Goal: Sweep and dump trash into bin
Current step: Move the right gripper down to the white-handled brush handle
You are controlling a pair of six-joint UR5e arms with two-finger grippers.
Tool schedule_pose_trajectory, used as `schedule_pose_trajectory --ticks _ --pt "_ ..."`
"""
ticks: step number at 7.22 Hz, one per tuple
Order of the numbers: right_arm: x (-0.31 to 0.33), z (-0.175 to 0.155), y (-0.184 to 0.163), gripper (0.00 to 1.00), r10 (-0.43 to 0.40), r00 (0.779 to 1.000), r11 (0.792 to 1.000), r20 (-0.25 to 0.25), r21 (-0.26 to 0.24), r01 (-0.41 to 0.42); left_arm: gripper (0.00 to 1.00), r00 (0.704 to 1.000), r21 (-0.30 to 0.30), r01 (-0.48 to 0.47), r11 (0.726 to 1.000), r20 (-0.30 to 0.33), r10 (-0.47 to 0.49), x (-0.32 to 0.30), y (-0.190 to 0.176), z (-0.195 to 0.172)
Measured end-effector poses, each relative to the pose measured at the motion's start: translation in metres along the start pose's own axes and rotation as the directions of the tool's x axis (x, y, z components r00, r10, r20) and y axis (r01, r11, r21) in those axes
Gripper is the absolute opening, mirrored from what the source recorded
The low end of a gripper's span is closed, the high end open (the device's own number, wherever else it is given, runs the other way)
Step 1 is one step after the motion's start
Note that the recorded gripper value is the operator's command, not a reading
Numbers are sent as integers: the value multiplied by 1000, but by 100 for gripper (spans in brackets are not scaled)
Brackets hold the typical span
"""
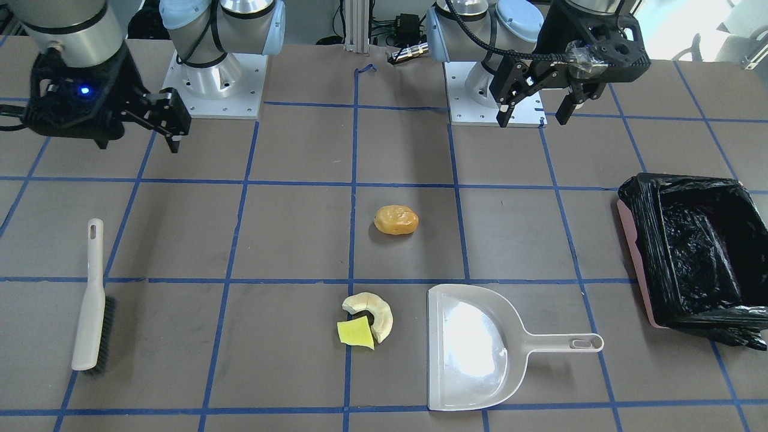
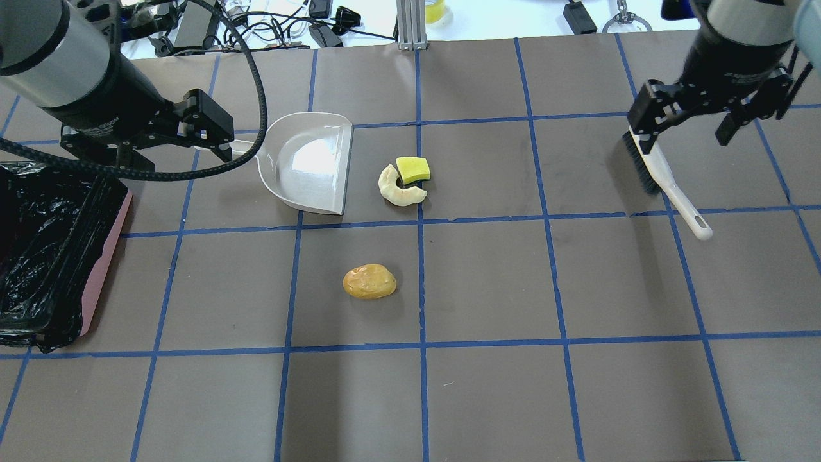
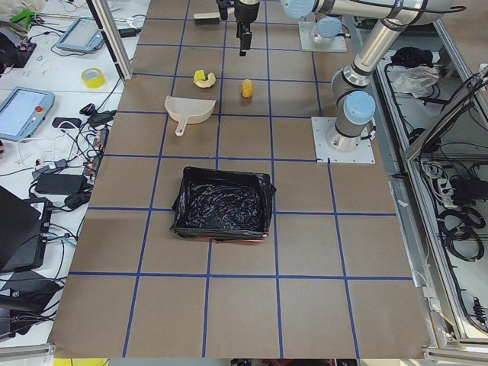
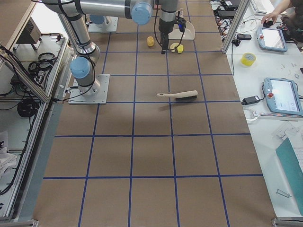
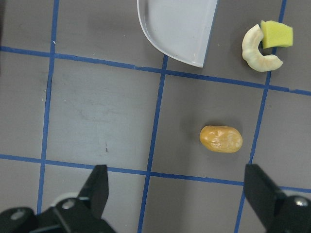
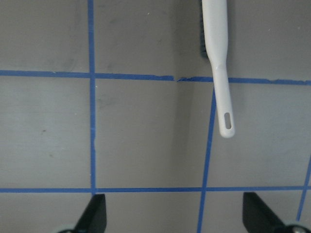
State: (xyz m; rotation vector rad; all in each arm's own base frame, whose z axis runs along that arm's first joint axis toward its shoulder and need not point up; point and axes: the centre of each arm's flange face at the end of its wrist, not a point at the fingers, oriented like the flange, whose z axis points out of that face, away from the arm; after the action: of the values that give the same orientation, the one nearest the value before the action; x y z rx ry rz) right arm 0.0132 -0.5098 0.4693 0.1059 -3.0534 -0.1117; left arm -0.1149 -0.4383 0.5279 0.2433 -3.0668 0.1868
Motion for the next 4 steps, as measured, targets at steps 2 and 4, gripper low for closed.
schedule_pose_trajectory --ticks 2,4 --pt "56 38 -18 100 -137 990 990 -19 41 138 100 1000 0 0 1000 0 0 0 0 0" --pt "91 85 -25 100 -192 981 980 -13 44 192 100 1000 0 1 1000 0 -1 0 0 0"
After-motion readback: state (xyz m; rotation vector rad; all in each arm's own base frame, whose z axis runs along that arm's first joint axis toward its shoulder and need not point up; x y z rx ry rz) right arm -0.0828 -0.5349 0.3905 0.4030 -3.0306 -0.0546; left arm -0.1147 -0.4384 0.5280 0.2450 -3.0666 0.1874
